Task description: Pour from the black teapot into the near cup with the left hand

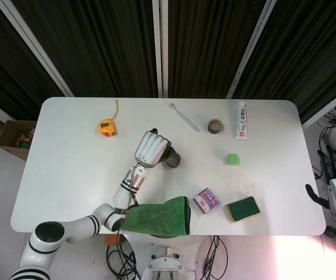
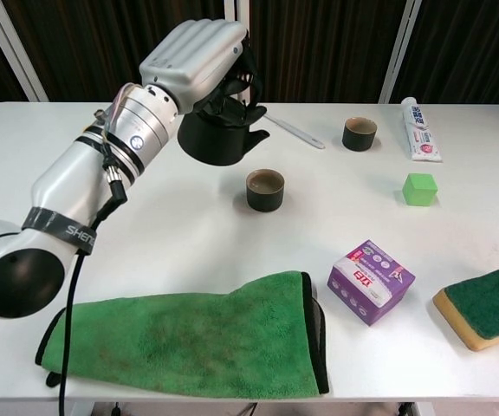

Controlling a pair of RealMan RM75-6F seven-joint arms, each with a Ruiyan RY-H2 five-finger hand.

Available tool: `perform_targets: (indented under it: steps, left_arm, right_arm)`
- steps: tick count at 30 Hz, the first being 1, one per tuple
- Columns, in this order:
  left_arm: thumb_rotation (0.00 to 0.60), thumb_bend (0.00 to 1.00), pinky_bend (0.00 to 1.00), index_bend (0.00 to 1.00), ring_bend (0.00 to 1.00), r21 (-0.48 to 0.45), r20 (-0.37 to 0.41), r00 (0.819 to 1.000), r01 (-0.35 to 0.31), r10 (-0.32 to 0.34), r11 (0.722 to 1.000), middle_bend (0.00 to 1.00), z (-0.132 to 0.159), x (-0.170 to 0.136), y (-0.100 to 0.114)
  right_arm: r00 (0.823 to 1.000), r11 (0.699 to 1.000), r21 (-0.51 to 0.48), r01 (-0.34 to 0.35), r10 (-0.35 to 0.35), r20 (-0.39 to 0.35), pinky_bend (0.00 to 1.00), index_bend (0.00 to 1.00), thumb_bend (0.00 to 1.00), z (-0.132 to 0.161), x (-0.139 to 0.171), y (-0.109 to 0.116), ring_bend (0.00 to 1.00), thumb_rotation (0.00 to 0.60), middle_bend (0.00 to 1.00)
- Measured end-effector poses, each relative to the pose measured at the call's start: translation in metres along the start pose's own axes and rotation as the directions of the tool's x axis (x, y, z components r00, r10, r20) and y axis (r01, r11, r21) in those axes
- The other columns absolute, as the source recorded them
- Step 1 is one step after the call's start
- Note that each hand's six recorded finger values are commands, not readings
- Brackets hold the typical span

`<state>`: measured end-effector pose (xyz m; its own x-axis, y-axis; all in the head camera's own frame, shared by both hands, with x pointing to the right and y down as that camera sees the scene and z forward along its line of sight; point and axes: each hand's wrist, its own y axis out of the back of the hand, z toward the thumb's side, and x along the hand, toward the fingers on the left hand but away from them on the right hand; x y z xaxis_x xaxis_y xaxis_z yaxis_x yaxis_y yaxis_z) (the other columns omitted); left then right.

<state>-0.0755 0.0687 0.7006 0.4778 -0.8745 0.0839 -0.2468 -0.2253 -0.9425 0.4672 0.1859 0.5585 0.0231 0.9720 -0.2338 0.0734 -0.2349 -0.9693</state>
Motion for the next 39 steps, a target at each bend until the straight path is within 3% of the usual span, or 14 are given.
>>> perform_targets:
  steps: [11, 28, 39]
  left_arm:
    - [0.6, 0.29, 0.61, 1.0, 1.0, -0.167, -0.107, 0.993, -0.058, 0.04, 0.984, 1.0, -0.032, -0.01, 0.021]
    - [0.6, 0.29, 0.61, 1.0, 1.0, -0.298, -0.252, 0.968, -0.076, -0.001, 0.951, 1.0, -0.105, -0.057, 0.014]
    - [0.6, 0.27, 0.61, 1.0, 1.0, -0.29, -0.302, 0.953, -0.079, -0.013, 0.954, 1.0, -0.156, -0.094, 0.011]
  right_arm:
    - [1.0, 1.0, 0.008, -0.02, 0.02, -0.011, 0.0, 0.0, 0.22, 0.006, -0.003, -0.006, 0.0, 0.6, 0.0]
    - [1.0, 0.999, 0.027, -0.017, 0.017, -0.008, 0.0, 0.0, 0.22, 0.011, -0.001, -0.004, 0.0, 0.6, 0.0]
    - [1.0, 0.999, 0.034, -0.026, 0.026, -0.004, 0.0, 0.0, 0.22, 0.013, 0.0, -0.008, 0.0, 0.6, 0.0]
